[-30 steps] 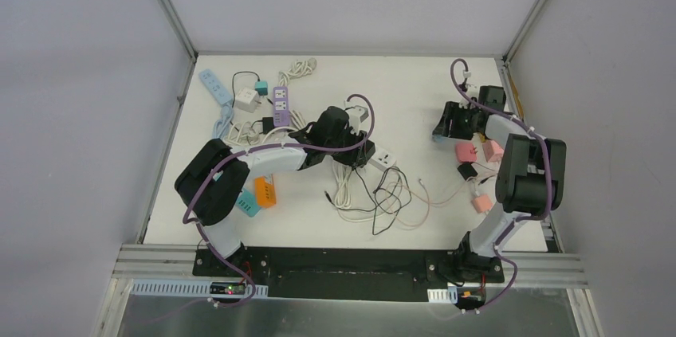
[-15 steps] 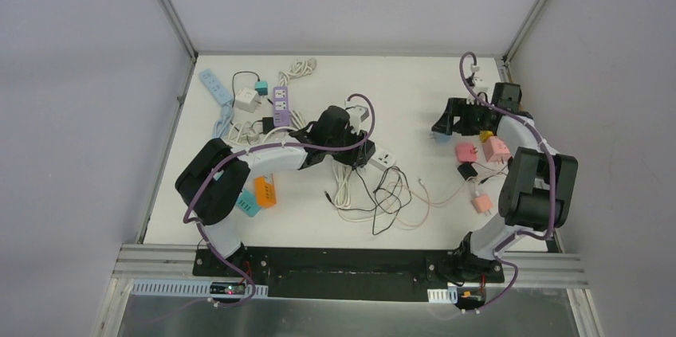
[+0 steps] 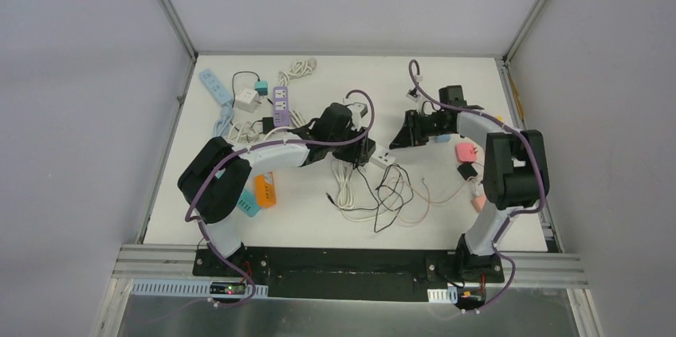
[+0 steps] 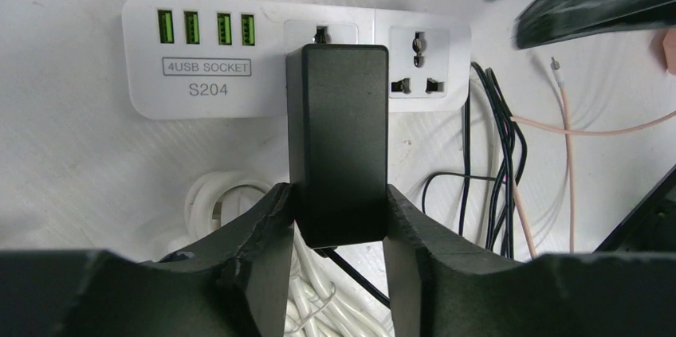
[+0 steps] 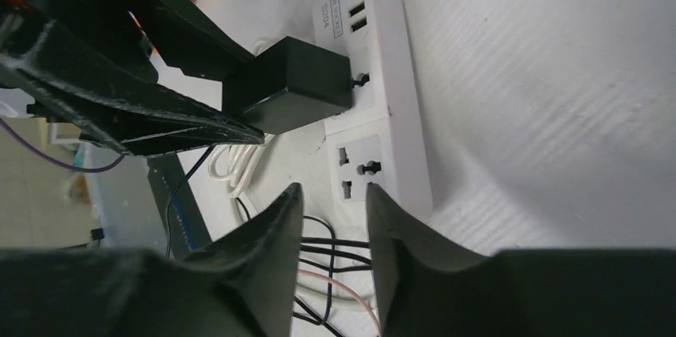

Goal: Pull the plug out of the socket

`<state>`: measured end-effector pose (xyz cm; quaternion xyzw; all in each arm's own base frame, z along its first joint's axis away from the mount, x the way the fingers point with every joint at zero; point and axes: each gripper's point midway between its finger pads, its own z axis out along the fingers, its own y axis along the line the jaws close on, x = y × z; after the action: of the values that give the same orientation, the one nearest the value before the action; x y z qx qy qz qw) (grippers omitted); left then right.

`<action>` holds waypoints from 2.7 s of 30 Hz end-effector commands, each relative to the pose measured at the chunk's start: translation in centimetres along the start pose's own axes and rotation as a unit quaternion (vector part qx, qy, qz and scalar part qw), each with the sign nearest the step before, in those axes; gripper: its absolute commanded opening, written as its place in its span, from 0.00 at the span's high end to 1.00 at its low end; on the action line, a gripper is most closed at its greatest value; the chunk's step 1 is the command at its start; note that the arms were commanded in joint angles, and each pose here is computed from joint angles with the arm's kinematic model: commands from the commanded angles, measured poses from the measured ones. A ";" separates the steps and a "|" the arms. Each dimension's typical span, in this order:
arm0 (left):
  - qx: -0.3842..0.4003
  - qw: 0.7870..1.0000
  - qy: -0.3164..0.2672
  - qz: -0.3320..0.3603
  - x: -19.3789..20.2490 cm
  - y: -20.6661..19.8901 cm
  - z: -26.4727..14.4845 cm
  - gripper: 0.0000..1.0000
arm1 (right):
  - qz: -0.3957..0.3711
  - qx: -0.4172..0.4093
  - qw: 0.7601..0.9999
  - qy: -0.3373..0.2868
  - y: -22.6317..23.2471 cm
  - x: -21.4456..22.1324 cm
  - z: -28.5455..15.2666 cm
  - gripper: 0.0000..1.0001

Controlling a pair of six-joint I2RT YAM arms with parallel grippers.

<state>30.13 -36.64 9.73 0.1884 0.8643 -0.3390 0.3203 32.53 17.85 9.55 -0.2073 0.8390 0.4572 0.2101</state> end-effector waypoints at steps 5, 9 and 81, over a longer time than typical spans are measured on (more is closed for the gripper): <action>-0.028 0.999 -0.002 -0.025 -1.3 0.3 0.0 0.38 | 0.050 -0.040 0.997 0.046 0.1 0.7 2.4 0.87; -0.027 0.999 -0.002 -0.023 -1.7 0.1 -0.1 0.33 | 0.077 -0.038 0.994 0.062 -0.4 1.2 3.0 0.94; -0.155 0.979 0.064 0.113 -1.4 -1.5 3.2 1.00 | 0.102 0.058 0.981 0.154 -4.0 4.9 4.8 1.00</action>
<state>31.62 -39.13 9.01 0.2650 0.8997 -0.1272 0.3228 31.32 20.26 4.75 -0.1600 0.8783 0.4476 0.0504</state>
